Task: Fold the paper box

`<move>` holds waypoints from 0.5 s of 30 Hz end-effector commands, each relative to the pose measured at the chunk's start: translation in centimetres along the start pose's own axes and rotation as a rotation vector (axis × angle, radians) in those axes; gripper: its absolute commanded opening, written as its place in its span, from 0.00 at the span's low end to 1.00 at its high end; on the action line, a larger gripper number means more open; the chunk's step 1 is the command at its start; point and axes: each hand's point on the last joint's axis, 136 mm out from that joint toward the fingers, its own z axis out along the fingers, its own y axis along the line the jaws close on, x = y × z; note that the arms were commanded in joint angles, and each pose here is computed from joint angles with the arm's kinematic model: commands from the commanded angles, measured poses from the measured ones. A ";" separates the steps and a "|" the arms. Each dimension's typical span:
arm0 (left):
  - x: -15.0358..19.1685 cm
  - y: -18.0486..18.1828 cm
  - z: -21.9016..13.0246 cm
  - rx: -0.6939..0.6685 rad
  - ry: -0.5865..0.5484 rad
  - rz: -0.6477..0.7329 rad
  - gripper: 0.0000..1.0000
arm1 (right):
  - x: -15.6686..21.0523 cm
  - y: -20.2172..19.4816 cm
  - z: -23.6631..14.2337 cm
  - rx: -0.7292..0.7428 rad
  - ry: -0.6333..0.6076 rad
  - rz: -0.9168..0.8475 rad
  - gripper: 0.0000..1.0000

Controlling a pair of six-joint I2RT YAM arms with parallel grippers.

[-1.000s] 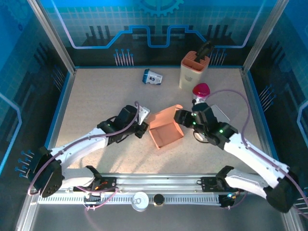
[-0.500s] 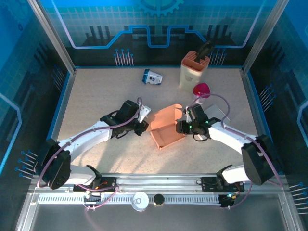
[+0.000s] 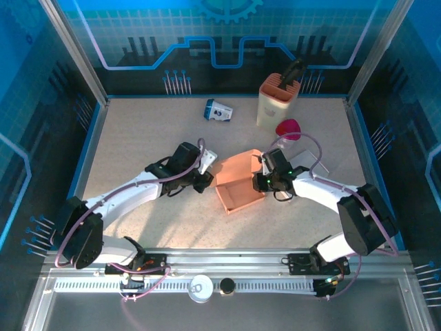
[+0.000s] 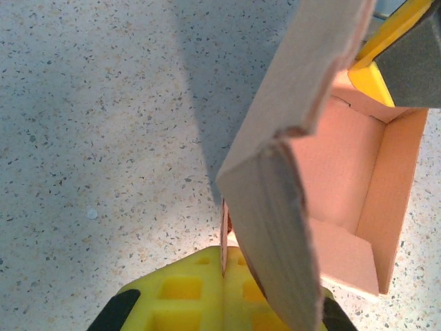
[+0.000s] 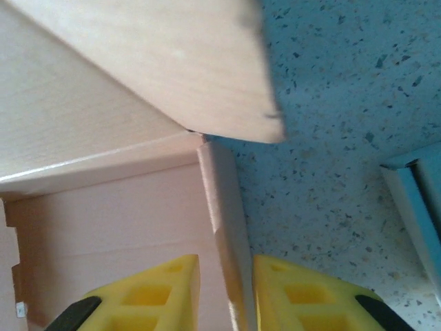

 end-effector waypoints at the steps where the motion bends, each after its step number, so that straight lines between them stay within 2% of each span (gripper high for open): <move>1: -0.4 0.4 -0.1 -0.019 0.007 0.019 0.00 | 0.9 -0.4 0.0 0.049 0.001 -0.035 0.28; 4: -0.4 0.5 -0.1 -0.026 0.011 0.018 0.00 | 1.4 -0.6 -0.3 0.043 -0.026 -0.029 0.29; 8: -0.5 0.5 -0.3 -0.024 0.007 0.019 0.00 | 1.6 -1.0 -0.5 0.055 -0.042 -0.029 0.20; 15: -0.8 0.2 -0.3 -0.010 0.003 0.003 0.00 | 1.9 -1.2 0.2 0.096 -0.024 -0.052 0.16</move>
